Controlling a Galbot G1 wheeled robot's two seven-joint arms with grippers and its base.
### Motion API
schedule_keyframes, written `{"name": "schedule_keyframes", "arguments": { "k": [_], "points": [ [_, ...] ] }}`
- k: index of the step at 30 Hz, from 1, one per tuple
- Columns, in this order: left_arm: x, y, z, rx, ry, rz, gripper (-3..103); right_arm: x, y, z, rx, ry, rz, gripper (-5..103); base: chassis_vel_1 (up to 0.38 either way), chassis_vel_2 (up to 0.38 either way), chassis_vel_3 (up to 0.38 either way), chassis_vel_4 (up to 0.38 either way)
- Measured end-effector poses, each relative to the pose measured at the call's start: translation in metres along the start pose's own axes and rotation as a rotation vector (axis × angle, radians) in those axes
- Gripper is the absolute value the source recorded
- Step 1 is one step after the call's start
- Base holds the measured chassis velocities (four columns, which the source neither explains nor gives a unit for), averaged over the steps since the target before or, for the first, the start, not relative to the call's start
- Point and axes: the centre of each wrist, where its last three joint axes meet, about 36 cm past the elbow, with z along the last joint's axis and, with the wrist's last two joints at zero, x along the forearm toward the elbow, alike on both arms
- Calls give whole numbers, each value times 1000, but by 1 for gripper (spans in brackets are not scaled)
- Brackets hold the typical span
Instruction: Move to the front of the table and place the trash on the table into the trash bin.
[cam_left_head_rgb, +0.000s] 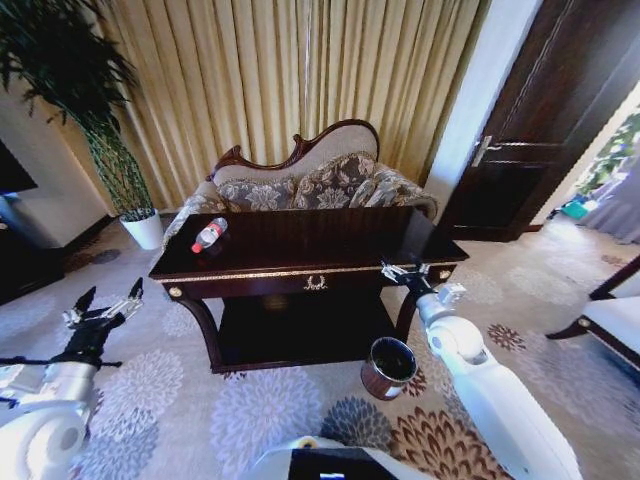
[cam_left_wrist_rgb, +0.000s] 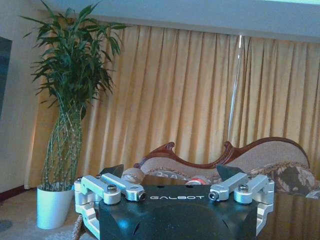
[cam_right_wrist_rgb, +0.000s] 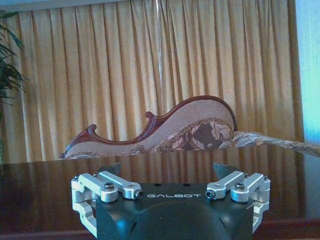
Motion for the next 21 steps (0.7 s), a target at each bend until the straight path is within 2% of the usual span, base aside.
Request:
{"name": "schedule_keyframes", "arguments": {
  "k": [21],
  "points": [
    [4,1,2,2,7,-9,100,1,1,3,-2,7,-4,100,-144,141,140,-142]
  ]
}}
